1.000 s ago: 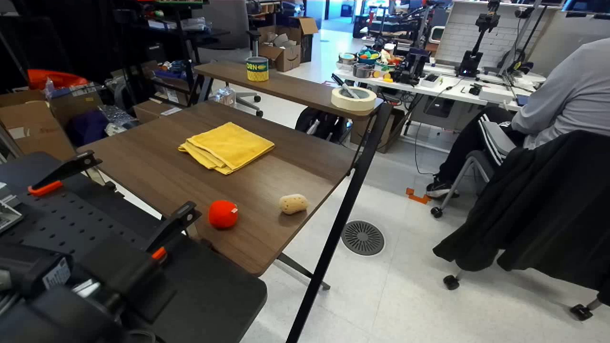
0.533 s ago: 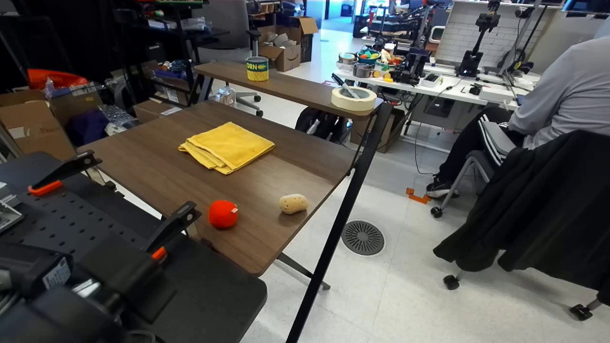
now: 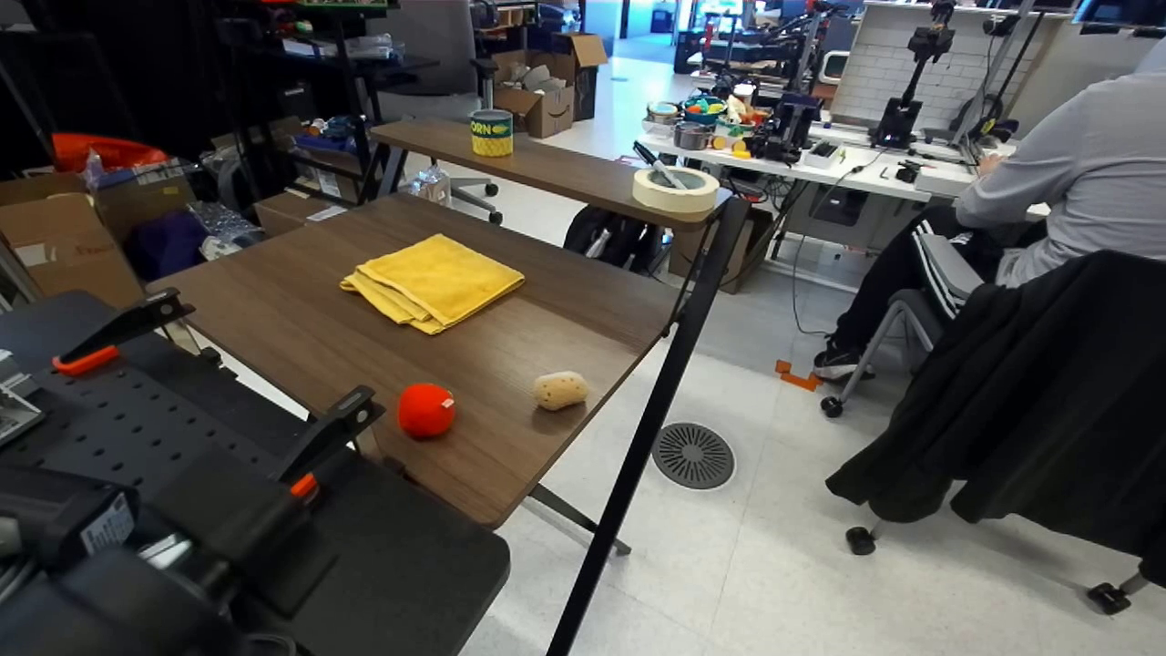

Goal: Move the potato to the left then use the towel to wipe the table.

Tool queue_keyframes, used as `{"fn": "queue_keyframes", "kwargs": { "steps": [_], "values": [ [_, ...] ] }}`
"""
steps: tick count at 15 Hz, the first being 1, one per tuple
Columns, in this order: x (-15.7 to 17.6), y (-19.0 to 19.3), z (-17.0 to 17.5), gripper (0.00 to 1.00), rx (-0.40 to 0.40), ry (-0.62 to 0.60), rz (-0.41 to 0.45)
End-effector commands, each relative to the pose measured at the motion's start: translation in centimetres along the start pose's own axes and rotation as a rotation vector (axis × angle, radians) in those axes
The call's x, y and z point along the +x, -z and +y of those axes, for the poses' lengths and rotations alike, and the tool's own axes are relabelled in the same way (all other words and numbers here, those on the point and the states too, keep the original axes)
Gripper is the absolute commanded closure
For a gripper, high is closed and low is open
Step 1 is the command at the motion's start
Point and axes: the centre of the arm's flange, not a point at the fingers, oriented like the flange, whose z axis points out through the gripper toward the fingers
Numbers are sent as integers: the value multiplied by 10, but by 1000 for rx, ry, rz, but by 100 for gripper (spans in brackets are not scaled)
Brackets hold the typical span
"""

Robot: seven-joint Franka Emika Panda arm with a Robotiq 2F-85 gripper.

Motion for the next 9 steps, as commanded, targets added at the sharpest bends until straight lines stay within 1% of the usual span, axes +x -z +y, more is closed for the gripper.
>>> {"fn": "queue_keyframes", "kwargs": {
  "steps": [1,8,9],
  "values": [
    [0,0,0,0,0,0,1],
    [0,0,0,0,0,0,1],
    [-5,-8,10,0,-19,-6,-61]
  ]
}}
